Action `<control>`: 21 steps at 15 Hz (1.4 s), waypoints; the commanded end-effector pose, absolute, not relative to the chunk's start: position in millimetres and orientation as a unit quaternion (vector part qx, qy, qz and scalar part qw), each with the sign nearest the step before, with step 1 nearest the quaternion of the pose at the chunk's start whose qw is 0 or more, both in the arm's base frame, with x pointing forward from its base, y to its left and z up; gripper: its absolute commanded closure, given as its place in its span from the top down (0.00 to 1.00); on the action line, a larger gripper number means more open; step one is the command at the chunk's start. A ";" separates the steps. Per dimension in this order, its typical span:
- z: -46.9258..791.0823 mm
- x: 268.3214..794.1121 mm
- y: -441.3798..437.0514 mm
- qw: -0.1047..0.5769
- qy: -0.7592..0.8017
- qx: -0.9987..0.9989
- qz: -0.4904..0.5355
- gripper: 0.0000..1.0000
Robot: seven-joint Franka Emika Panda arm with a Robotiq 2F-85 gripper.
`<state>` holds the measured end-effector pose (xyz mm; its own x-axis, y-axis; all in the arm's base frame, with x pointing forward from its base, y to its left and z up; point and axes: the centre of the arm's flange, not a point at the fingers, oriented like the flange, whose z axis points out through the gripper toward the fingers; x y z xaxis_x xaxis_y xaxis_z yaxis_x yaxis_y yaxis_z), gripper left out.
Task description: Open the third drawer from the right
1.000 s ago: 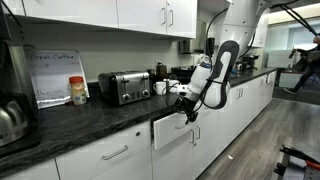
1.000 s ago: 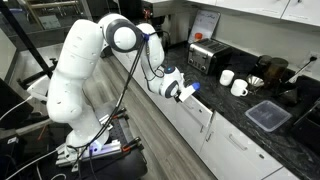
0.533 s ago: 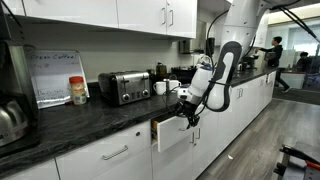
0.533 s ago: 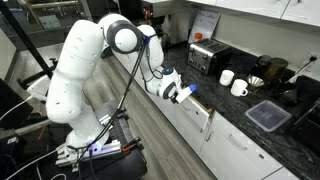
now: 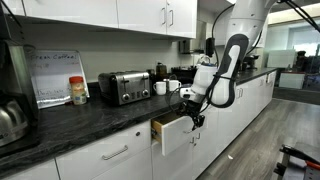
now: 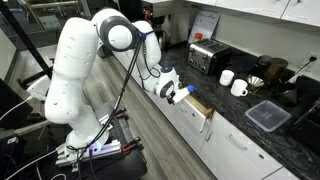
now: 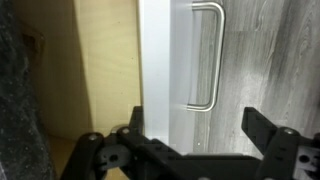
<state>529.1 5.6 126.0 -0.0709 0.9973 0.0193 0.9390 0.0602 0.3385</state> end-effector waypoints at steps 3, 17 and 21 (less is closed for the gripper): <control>150.7 501.2 4.8 0.055 0.717 0.689 0.090 1.00; 191.1 469.0 10.6 -0.097 0.674 0.733 0.012 1.00; 194.6 457.6 7.6 -0.110 0.675 0.729 0.003 1.00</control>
